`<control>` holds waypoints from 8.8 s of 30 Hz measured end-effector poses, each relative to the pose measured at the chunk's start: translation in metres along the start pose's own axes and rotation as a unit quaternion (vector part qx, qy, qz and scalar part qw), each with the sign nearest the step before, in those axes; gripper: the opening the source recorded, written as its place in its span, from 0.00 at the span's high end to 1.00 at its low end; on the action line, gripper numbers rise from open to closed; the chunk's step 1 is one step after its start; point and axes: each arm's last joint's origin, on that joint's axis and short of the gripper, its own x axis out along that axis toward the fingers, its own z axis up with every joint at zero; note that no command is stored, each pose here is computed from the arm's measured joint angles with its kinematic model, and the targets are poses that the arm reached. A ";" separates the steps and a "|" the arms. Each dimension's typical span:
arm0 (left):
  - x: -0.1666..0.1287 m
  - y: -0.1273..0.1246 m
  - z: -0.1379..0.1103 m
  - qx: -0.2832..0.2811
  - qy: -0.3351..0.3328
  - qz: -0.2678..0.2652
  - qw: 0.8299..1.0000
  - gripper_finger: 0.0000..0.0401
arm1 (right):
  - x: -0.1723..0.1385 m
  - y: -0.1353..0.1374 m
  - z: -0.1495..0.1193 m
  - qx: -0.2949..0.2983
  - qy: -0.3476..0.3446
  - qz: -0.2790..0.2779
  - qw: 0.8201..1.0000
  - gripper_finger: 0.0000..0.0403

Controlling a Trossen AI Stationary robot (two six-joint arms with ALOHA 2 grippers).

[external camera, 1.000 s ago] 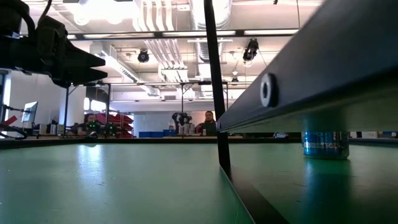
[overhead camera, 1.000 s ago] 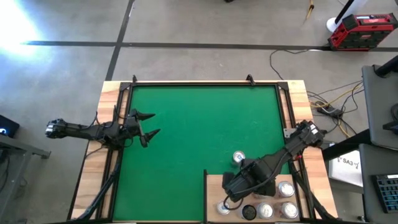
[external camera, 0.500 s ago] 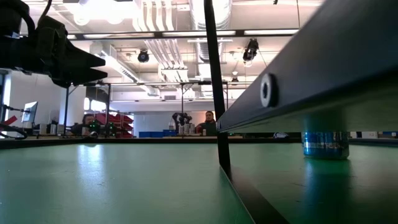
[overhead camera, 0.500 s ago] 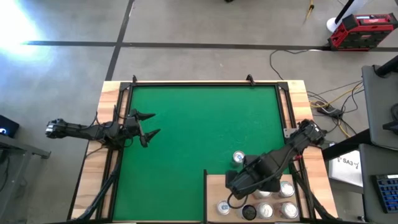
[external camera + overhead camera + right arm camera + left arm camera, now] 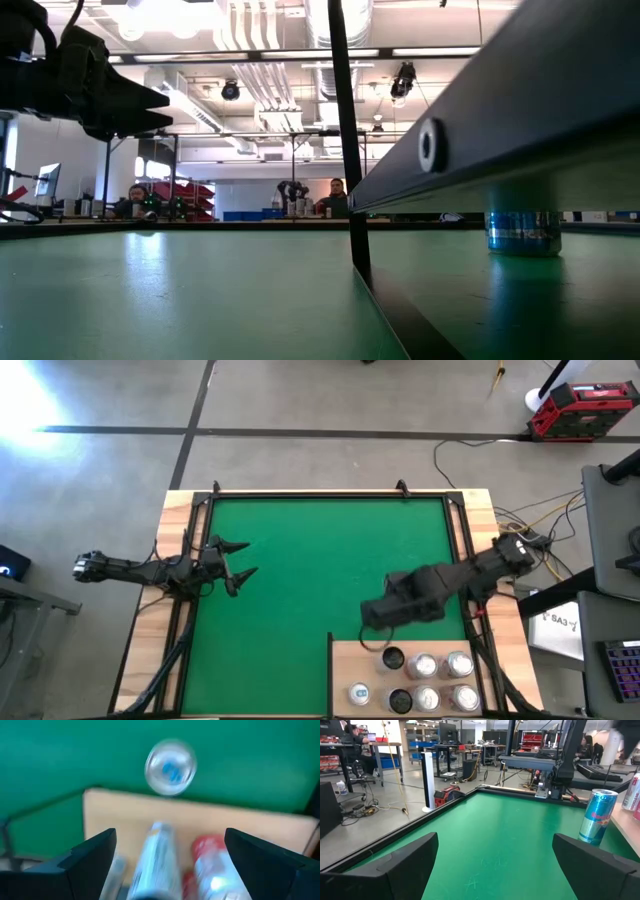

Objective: Place canned beverage on shelf
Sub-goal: Put the blue soda can aligned with the blue soda can on the shelf

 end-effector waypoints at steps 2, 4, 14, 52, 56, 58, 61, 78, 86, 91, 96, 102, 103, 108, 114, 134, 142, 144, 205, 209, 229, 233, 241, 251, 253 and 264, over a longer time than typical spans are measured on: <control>0.000 0.000 0.000 0.000 0.000 0.000 1.000 0.06 | 0.005 -0.002 0.014 -0.004 -0.007 -0.013 1.000 0.10; 0.000 0.000 0.000 0.000 0.000 0.000 1.000 0.06 | 0.012 -0.002 0.025 -0.006 -0.009 -0.028 1.000 0.10; 0.000 0.000 0.000 0.000 0.000 0.000 1.000 0.06 | 0.036 0.003 0.045 -0.019 -0.022 -0.045 0.999 0.10; 0.000 0.000 0.000 0.000 0.000 0.000 1.000 0.06 | 0.106 0.001 0.035 0.030 -0.001 -0.039 0.999 0.20; 0.000 0.000 0.000 0.000 0.000 0.000 1.000 0.06 | 0.109 -0.001 0.031 0.042 -0.001 -0.044 0.998 0.32; 0.000 0.000 0.000 0.000 0.000 0.000 1.000 0.06 | 0.110 -0.002 0.031 0.054 -0.003 -0.048 0.997 0.40; 0.000 0.000 0.000 0.000 0.000 0.000 1.000 0.06 | 0.110 -0.003 0.032 0.060 -0.004 -0.049 0.997 0.52; 0.000 0.000 0.000 0.000 0.000 0.000 1.000 0.06 | 0.112 0.000 0.027 0.029 0.000 -0.037 0.999 0.63; 0.000 0.000 0.000 0.000 0.000 0.000 1.000 0.06 | 0.114 0.001 0.026 0.009 0.011 -0.037 0.999 0.45; 0.000 0.000 0.000 0.000 0.000 0.000 1.000 0.06 | 0.114 0.002 0.028 0.012 0.011 -0.035 0.999 0.34; 0.000 0.000 0.000 0.000 0.000 0.000 1.000 0.06 | 0.113 0.005 0.038 0.037 0.010 -0.029 0.999 0.26; 0.000 0.000 0.000 0.000 0.000 0.000 1.000 0.06 | 0.112 0.008 0.052 0.105 0.007 -0.028 0.994 0.17; 0.000 0.000 0.000 0.000 0.000 0.000 1.000 0.06 | 0.112 0.008 0.054 0.111 0.007 -0.028 0.993 0.16; 0.000 0.000 0.000 0.000 0.000 0.000 1.000 0.06 | 0.112 0.007 0.056 0.154 0.003 -0.032 0.988 0.15; 0.000 0.000 0.000 0.000 0.000 0.000 1.000 0.06 | 0.112 0.003 0.057 0.205 -0.018 -0.048 0.977 0.16; 0.000 0.000 0.000 0.000 0.000 0.000 1.000 0.06 | 0.116 -0.002 0.061 0.252 -0.054 -0.061 0.964 0.19; 0.000 0.000 0.000 0.000 0.000 0.000 1.000 0.06 | 0.117 -0.003 0.058 0.254 -0.053 -0.061 0.964 0.26; 0.000 0.000 0.000 0.000 0.000 0.000 1.000 0.06 | 0.117 -0.003 0.056 0.250 -0.051 -0.059 0.965 0.35; 0.000 0.000 0.000 0.000 0.000 0.000 1.000 0.06 | 0.057 0.093 -0.021 -0.340 0.048 0.011 0.939 0.45; 0.000 0.000 0.000 0.000 0.001 0.000 1.000 0.06 | 0.065 0.095 -0.032 -0.335 0.048 0.004 0.941 0.45; 0.000 0.000 0.000 0.000 0.000 0.000 1.000 0.06 | 0.074 0.095 -0.051 -0.321 0.010 0.009 0.947 0.45; 0.000 0.000 0.000 0.000 0.000 0.000 1.000 0.06 | 0.077 0.095 -0.054 -0.316 0.010 0.009 0.949 0.45; 0.000 0.000 0.000 0.000 0.000 0.000 1.000 0.06 | 0.082 0.093 -0.058 -0.307 0.002 0.001 0.952 0.45; 0.000 0.000 0.000 0.000 0.000 0.000 1.000 0.06 | 0.084 0.091 -0.063 -0.295 -0.001 0.000 0.956 0.45; 0.000 0.000 0.000 0.000 0.000 0.000 1.000 0.06 | 0.084 0.090 -0.065 -0.297 -0.001 0.000 0.955 0.42; 0.000 0.000 0.000 0.000 0.000 0.000 1.000 0.06 | 0.086 0.087 -0.073 -0.307 0.006 0.003 0.952 0.31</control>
